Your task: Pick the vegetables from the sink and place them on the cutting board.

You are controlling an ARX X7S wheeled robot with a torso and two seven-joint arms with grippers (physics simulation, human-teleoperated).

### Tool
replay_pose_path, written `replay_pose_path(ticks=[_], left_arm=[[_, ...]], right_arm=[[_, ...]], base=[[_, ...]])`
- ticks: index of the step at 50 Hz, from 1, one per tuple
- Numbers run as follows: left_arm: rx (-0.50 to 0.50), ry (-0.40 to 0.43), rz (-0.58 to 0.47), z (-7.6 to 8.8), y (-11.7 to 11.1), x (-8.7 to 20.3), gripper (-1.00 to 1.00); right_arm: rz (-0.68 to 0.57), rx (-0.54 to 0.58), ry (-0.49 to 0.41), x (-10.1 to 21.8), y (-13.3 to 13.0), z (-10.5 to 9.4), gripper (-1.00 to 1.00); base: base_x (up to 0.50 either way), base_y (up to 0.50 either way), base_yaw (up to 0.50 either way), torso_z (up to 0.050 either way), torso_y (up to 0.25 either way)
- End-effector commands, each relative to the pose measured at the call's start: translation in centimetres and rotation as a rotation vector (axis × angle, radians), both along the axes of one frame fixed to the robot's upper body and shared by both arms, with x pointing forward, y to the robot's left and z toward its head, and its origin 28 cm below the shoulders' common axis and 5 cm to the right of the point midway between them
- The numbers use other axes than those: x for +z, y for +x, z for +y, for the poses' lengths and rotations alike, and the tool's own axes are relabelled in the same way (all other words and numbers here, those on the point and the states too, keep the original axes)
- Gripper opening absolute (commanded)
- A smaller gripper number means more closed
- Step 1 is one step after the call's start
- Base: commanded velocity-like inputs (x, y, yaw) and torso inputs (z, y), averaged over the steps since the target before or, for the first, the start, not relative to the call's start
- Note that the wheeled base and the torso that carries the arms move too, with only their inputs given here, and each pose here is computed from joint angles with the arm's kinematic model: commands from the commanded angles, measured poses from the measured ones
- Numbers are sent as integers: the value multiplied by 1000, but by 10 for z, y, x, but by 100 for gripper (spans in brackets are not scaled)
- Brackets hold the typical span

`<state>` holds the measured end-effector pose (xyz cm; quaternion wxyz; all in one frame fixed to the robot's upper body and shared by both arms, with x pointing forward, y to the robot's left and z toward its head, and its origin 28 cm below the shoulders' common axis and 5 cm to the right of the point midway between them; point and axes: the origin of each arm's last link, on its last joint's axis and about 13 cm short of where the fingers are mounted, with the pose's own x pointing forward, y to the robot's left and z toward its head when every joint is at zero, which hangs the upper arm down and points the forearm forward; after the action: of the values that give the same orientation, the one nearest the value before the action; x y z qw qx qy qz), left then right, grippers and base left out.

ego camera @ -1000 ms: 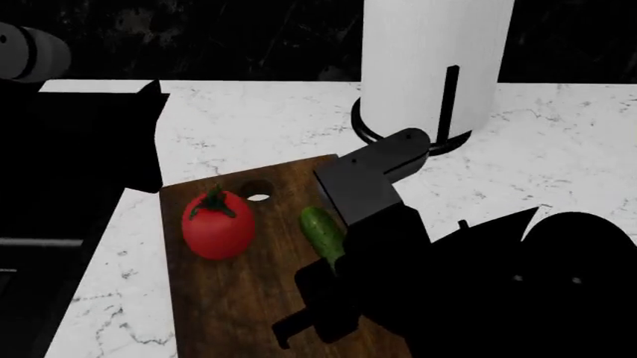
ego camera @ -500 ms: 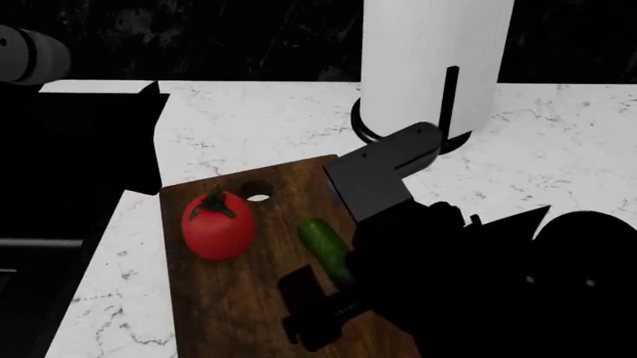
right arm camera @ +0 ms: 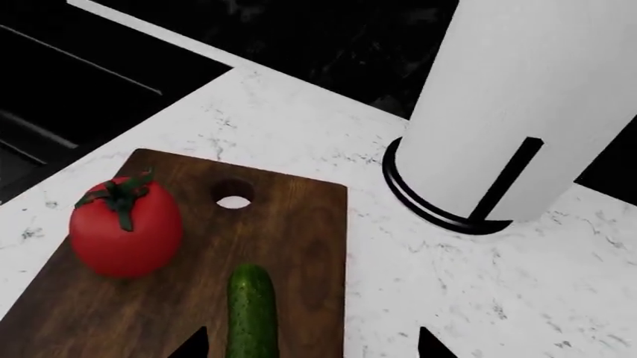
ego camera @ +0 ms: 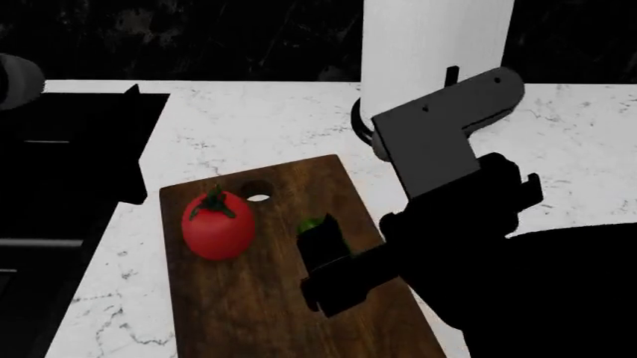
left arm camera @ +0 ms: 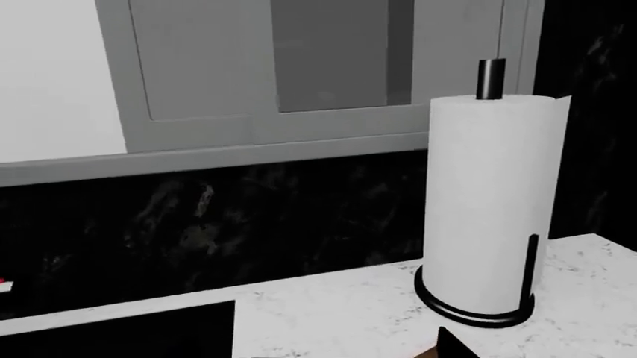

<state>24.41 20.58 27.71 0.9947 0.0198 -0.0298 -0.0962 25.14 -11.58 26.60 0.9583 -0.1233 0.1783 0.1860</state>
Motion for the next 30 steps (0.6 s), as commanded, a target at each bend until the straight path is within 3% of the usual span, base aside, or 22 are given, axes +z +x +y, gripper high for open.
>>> replay_pose_path(ticks=[1, 9, 14, 16, 21, 30], left_arm=[[45, -10, -74, 1, -19, -14, 100], [70, 16, -141, 1, -33, -18, 100], [67, -15, -183, 3, -38, -22, 100], [66, -22, -199, 3, -42, -24, 100], [73, -41, -227, 5, -48, -23, 100], [63, -84, -253, 4, -56, -27, 100]], right_arm=[[-199, -51, 49, -3, -26, -9, 100], [-332, -122, 113, -11, -39, -20, 100], [-446, -101, 171, -12, -51, -19, 100], [-499, -109, 146, -15, -57, -17, 100], [-547, -121, 145, -19, -62, -19, 100], [-577, -100, 224, -34, -72, -17, 100]], base=[[0, 0, 0, 0, 0], [0, 0, 0, 0, 0], [0, 0, 0, 0, 0], [0, 0, 0, 0, 0], [0, 0, 0, 0, 0], [0, 0, 0, 0, 0]])
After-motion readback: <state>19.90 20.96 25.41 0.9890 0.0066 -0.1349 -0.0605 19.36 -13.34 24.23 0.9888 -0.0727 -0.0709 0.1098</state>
